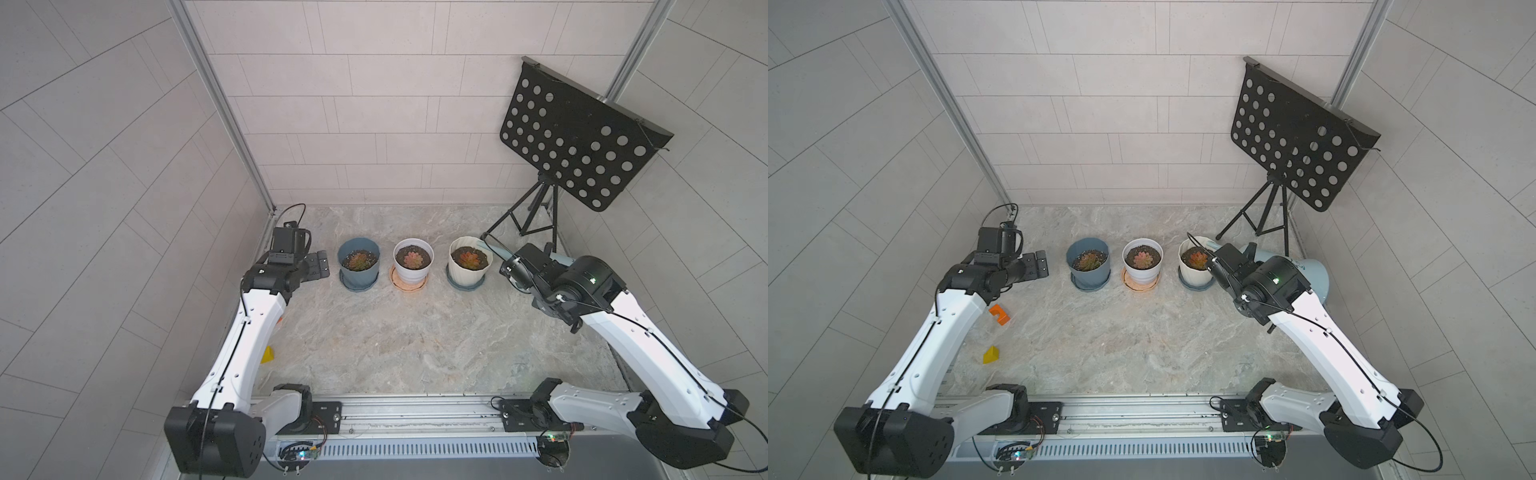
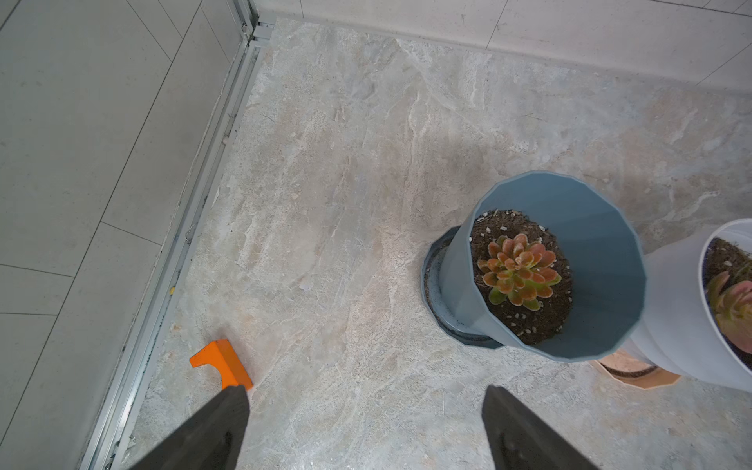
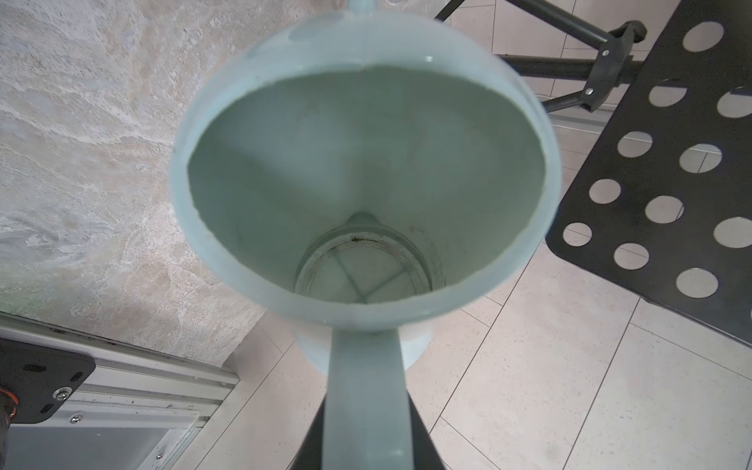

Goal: Water the succulent around the soil edge
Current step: Water the soil of the potted plant with water.

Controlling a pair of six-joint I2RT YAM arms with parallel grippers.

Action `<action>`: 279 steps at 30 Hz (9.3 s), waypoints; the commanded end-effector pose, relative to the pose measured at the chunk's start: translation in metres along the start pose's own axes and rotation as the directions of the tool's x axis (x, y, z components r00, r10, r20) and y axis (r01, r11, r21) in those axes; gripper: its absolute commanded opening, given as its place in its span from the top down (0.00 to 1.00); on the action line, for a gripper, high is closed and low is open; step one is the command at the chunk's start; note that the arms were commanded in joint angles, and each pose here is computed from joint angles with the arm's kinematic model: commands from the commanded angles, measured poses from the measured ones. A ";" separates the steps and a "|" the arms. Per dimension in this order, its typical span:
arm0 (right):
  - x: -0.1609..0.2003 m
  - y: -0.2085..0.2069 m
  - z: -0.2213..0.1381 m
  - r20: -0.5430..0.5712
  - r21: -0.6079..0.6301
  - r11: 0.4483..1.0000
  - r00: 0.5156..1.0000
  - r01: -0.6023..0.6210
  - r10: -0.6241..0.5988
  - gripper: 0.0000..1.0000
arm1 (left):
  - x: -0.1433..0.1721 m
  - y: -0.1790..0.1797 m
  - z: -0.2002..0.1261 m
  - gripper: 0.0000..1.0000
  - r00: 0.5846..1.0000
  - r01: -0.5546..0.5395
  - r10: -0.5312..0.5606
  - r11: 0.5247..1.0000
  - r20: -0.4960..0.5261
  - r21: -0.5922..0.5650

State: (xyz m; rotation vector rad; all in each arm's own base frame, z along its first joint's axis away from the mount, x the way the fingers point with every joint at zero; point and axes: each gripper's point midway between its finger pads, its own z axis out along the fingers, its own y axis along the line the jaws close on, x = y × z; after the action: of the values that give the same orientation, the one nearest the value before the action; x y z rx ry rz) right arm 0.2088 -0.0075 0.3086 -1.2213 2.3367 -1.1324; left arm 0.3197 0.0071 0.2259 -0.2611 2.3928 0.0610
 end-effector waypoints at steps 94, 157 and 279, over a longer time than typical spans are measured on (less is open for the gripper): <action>-0.035 -0.002 -0.053 0.153 0.054 0.981 0.970 0.185 -0.191 1.00 | -0.006 0.010 0.000 0.03 0.999 0.032 -0.031 0.999 0.025 -0.031; -0.081 0.005 -0.041 0.068 0.064 0.953 0.951 0.296 -0.300 1.00 | -0.007 0.008 -0.002 0.03 0.999 0.046 -0.046 0.999 0.024 -0.007; -0.120 0.023 -0.072 0.252 0.076 0.957 0.924 0.279 -0.289 1.00 | -0.008 0.010 -0.003 0.03 0.998 0.062 -0.063 0.998 0.026 0.002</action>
State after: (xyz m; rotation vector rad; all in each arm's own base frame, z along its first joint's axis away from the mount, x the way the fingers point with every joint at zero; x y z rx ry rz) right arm 0.2357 0.1487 0.3158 -1.6560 1.9876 -0.9669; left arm 0.3219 0.0129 0.2257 -0.3130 2.3855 0.0223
